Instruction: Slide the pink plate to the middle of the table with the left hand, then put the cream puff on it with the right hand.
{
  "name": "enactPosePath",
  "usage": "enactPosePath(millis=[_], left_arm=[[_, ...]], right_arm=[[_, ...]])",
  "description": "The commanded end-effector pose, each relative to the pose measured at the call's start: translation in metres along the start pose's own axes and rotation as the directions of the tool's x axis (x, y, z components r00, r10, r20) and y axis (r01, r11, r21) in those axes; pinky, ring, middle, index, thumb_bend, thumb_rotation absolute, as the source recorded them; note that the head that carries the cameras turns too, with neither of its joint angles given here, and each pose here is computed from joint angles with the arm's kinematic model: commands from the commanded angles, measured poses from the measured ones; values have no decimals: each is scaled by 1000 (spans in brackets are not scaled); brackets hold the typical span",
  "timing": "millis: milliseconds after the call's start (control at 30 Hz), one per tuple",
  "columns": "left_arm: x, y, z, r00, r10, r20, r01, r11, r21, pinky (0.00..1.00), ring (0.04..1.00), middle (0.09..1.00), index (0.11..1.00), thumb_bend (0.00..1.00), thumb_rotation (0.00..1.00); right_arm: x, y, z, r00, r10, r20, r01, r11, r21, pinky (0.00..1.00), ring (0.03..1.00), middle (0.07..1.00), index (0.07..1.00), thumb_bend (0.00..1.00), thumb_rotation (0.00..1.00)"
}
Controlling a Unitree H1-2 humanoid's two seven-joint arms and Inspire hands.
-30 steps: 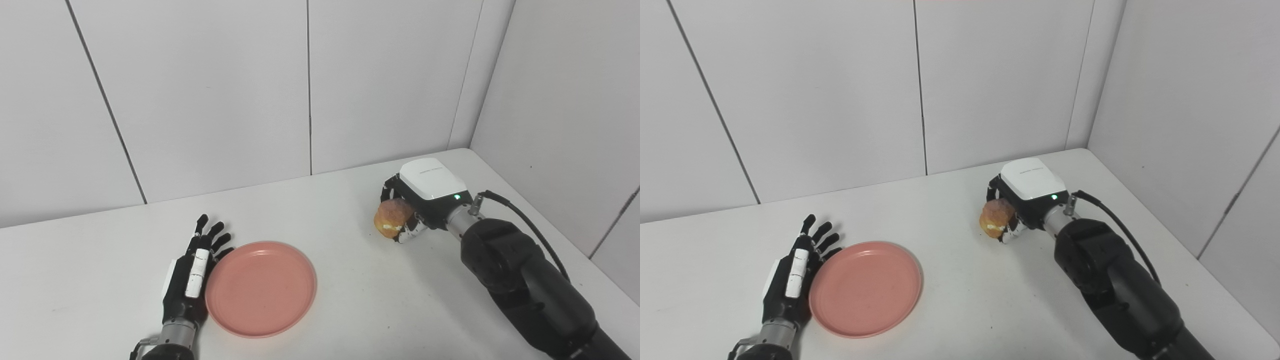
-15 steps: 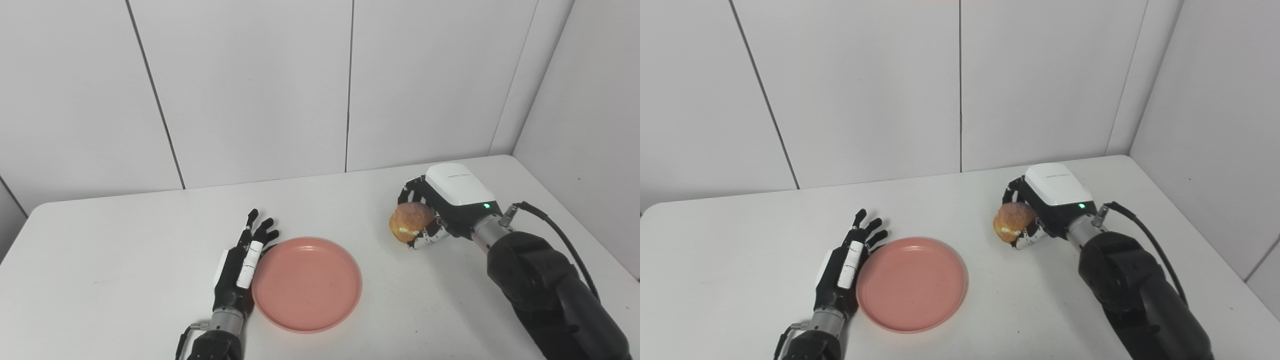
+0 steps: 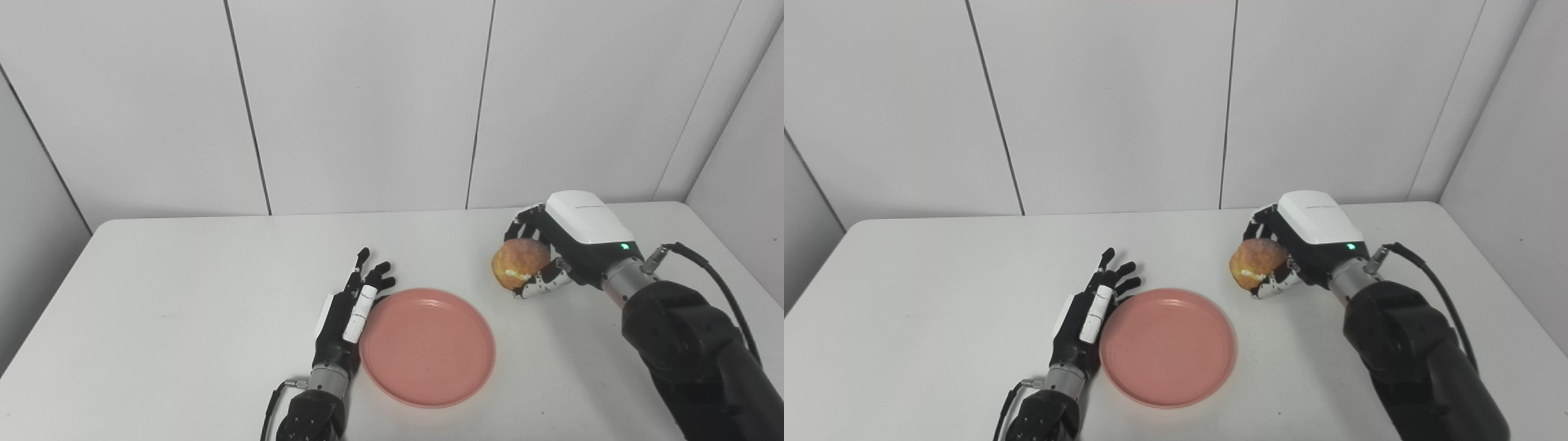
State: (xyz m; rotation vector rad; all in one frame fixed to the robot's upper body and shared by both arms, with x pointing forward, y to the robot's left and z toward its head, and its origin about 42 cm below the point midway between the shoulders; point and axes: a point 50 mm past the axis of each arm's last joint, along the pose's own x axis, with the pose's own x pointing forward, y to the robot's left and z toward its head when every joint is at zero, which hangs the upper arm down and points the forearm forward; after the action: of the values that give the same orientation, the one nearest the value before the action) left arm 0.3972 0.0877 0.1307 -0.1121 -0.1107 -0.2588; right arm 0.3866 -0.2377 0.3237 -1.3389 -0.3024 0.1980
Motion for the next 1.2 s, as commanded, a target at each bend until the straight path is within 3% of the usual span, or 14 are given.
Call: enactPosePath(millis=[0, 100, 133, 200, 233, 367, 433, 500, 567, 667, 767, 967, 1167], left_arm=[[-16, 2, -22, 996, 22, -84, -23, 1000, -8, 736, 826, 875, 1000, 846, 866], [-16, 4, -23, 996, 19, -83, -20, 1000, -9, 739, 828, 876, 1000, 848, 864], [-16, 4, -23, 996, 19, -83, -20, 1000, -10, 740, 829, 878, 1000, 845, 862], [-16, 5, -23, 997, 16, -81, -17, 1000, -11, 743, 834, 882, 1000, 847, 859], [-16, 6, -23, 997, 15, -79, -16, 1000, -9, 741, 834, 881, 1000, 844, 858], [-17, 7, -23, 997, 15, -81, -15, 1000, -6, 738, 838, 884, 1000, 839, 852], [-17, 8, -23, 997, 13, -81, -13, 1000, -4, 736, 846, 891, 1000, 847, 857], [-17, 9, -23, 997, 11, -80, -12, 1000, -7, 732, 847, 892, 1000, 853, 857], [-17, 10, -23, 997, 11, -80, -12, 1000, -9, 731, 849, 893, 1000, 856, 855], [-18, 11, -22, 997, 12, -83, -13, 1000, -6, 746, 856, 898, 1000, 849, 857], [-18, 12, -22, 996, 12, -83, -13, 1000, -1, 750, 856, 899, 1000, 847, 859], [-17, 11, -22, 997, 8, -82, -8, 1000, 4, 740, 856, 894, 1000, 834, 863], [-17, 10, -22, 996, 7, -84, -7, 1000, 3, 742, 853, 893, 1000, 861, 859]], right_arm=[[8, -21, 19, 997, -67, 48, 66, 998, 5, 301, 381, 476, 487, 529, 0], [13, -16, 30, 996, -52, 77, 50, 998, 23, 298, 380, 464, 497, 527, 0], [14, -15, 32, 995, -50, 83, 48, 999, 23, 245, 326, 430, 500, 526, 0], [18, -12, 37, 995, -39, 91, 37, 999, 17, 228, 312, 422, 502, 526, 0], [20, -9, 41, 995, -28, 96, 26, 999, 21, 312, 379, 461, 487, 527, 0], [27, 2, 51, 990, 11, 139, -13, 1000, 16, 381, 427, 494, 472, 528, 0], [30, 8, 56, 988, 33, 152, -35, 999, 7, 284, 362, 460, 495, 527, 0], [33, 13, 61, 988, 61, 145, -62, 998, 5, 256, 335, 436, 508, 526, 0], [35, 17, 64, 987, 86, 139, -86, 996, -3, 309, 351, 430, 511, 525, 0], [37, 23, 67, 984, 113, 139, -113, 994, -11, 215, 297, 410, 507, 524, 0], [40, 30, 70, 977, 154, 147, -150, 988, -40, 196, 276, 401, 508, 523, 0], [46, 46, 73, 957, 239, 162, -220, 967, -127, 239, 318, 416, 506, 526, 0], [51, 55, 73, 943, 286, 171, -261, 953, -154, 289, 404, 489, 510, 518, 0]])
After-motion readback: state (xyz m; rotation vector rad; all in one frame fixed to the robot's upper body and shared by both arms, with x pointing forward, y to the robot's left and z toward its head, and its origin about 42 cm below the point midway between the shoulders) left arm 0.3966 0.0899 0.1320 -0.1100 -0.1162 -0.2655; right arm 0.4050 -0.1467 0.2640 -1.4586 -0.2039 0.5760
